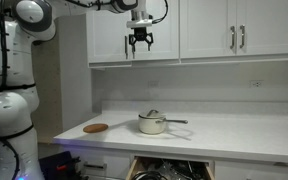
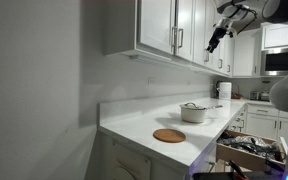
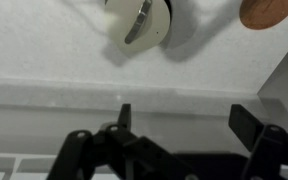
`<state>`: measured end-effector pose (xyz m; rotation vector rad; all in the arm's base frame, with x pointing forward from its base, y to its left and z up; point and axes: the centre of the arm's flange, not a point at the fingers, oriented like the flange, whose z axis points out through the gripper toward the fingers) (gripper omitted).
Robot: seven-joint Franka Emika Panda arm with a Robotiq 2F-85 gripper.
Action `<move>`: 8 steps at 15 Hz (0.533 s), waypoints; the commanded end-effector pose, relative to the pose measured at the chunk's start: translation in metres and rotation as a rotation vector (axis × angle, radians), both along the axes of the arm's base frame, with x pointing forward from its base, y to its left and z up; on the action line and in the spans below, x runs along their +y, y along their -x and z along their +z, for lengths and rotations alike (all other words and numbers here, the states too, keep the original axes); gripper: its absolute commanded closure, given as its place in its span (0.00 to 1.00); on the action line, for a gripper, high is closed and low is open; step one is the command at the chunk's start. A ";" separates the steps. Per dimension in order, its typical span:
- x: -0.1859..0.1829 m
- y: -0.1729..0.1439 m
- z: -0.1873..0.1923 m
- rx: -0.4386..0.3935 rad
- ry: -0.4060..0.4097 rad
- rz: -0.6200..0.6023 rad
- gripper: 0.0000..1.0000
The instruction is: Close the right door of the first upper cabinet
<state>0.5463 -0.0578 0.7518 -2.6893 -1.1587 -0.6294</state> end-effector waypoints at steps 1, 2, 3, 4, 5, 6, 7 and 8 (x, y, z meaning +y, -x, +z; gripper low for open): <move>0.006 0.011 0.007 0.086 0.068 -0.060 0.00; 0.004 0.014 0.007 0.112 0.078 -0.069 0.00; 0.001 0.018 0.006 0.134 0.086 -0.073 0.00; -0.001 0.020 0.006 0.151 0.091 -0.084 0.00; -0.002 0.014 -0.004 0.117 0.072 -0.059 0.00; -0.002 0.015 -0.003 0.121 0.073 -0.061 0.00; -0.002 0.014 -0.004 0.121 0.073 -0.061 0.00; -0.003 0.014 -0.005 0.123 0.073 -0.061 0.00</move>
